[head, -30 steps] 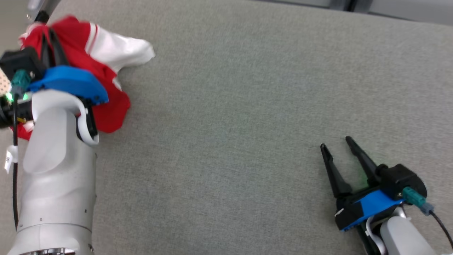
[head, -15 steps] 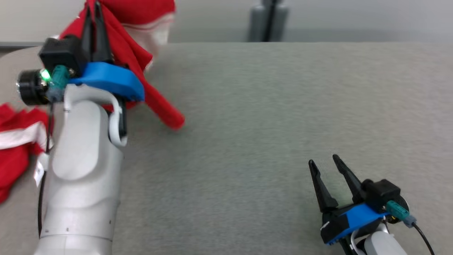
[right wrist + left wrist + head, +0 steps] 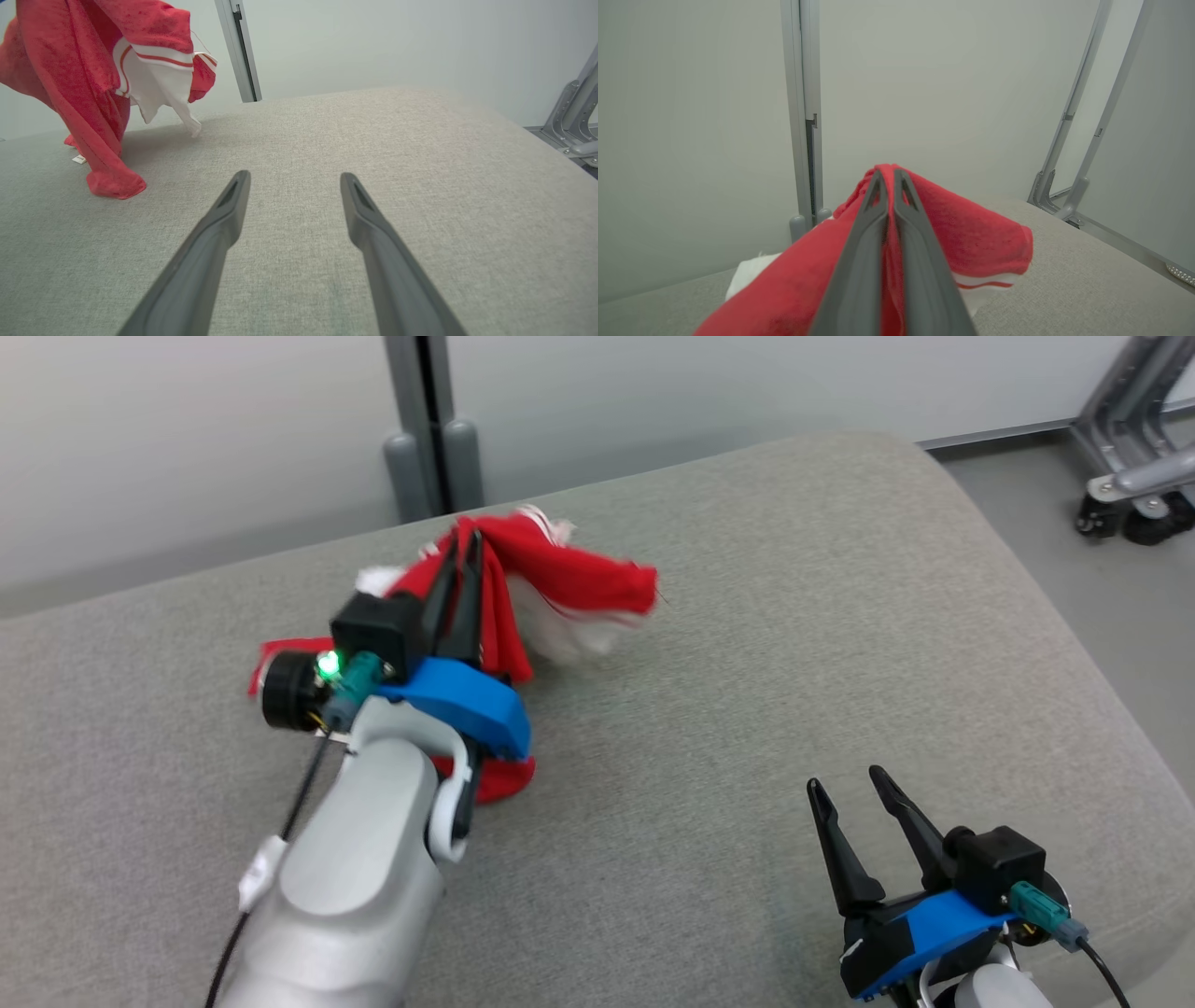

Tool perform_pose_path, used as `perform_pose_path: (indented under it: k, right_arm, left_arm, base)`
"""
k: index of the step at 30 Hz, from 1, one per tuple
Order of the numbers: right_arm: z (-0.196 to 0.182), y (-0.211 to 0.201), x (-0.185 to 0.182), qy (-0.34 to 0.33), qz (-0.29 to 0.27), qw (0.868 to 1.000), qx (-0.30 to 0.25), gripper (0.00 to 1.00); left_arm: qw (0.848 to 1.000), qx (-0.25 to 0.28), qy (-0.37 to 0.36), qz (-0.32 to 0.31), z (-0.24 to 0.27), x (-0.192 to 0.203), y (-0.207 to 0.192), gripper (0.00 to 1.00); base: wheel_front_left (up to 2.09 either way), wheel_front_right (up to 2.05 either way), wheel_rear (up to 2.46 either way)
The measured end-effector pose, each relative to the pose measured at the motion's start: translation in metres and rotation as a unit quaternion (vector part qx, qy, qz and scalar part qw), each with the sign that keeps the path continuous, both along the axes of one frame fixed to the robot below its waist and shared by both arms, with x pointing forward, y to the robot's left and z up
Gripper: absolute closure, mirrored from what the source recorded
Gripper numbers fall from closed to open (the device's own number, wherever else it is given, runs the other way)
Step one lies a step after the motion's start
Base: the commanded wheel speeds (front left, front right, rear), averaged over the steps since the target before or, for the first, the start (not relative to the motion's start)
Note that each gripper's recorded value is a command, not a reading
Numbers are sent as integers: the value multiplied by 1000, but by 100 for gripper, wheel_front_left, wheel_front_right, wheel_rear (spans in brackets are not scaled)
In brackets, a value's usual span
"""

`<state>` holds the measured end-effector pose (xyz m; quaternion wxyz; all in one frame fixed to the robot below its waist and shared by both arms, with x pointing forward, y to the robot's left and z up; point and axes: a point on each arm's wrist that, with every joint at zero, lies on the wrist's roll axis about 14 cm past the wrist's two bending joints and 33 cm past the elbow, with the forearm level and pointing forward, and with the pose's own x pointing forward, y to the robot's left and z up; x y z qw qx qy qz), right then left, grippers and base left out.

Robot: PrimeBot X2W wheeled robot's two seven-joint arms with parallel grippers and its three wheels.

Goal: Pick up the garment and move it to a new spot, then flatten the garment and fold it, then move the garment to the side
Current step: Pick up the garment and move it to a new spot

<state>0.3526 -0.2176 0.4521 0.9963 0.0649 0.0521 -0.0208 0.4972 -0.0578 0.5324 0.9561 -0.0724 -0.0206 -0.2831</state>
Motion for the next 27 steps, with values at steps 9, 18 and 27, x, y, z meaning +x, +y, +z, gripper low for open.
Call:
perform_pose_path:
  k: [9,18,27]
  right_arm:
    - [7,0,3,-13,-1,1000,4,0]
    - [24,35,27,-44,51,998,13,0]
    - [31,61,28,-55,86,995,16,0]
  left_arm:
    - [999,20,36,8,-29,-24,-1,0]
    - [992,39,32,113,-36,-34,81,0]
    - [976,50,51,205,-55,-73,155,0]
  base:
    - [0,0,0]
    - [0,0,0]
    - [0,0,0]
